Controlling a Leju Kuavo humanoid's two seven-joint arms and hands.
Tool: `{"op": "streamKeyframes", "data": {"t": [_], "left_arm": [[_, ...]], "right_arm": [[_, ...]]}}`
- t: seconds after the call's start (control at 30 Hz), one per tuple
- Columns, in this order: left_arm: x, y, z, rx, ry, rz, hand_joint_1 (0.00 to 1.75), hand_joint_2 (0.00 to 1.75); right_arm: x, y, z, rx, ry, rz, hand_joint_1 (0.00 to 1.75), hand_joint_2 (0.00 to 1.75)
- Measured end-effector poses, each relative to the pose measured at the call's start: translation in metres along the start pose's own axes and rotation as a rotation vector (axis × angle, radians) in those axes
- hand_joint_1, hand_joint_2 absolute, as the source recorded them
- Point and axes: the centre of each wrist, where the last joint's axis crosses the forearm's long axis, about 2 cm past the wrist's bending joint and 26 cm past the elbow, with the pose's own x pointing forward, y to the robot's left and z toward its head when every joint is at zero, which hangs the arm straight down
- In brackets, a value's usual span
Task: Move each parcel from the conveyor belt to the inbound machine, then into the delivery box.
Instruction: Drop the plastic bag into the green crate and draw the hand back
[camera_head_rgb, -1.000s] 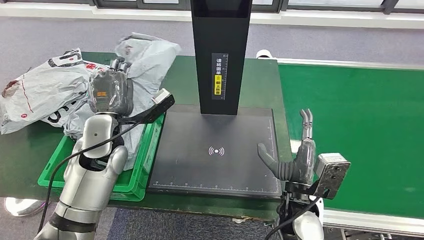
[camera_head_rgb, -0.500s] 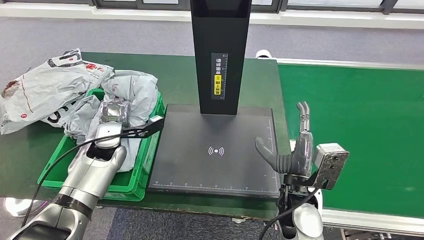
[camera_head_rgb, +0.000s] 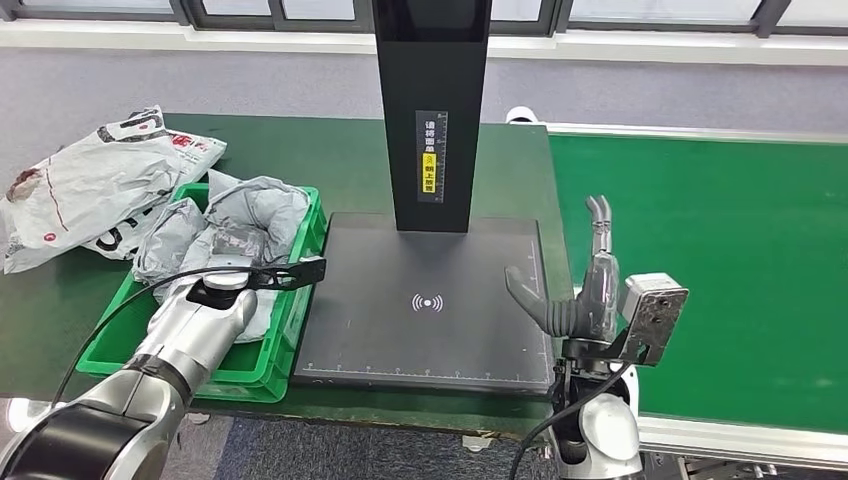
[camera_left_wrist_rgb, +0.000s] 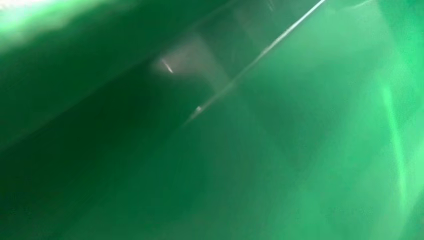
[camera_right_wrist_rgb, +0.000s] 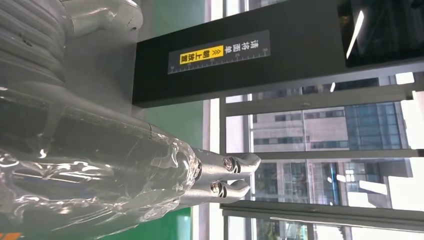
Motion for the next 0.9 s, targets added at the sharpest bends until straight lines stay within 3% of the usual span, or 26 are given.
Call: {"op": "streamKeyframes", "data": {"t": [0.43,0.6,0.7,0.9], "left_arm": [[0.004,0.025,0.013,0.245,0.153,0.143,0.0,0.0],[-0.002,0.042,0.026,0.473,0.158,0.3,0.0,0.0],[-0.01,0.06,0.045,0.654,0.105,0.434,0.0,0.0],[-0.029,0.079,0.104,0.964,0.029,0.743,0.0,0.0]], "right_arm": [[0.004,-0.005,0.017,-0.087,0.005,0.014,0.0,1.75],[0.005,-0.006,0.02,-0.11,0.004,0.018,0.0,1.75],[0.007,-0.007,0.023,-0.133,0.002,0.023,0.0,1.75],[0.01,-0.011,0.029,-0.169,-0.006,0.037,0.0,1.75]]}}
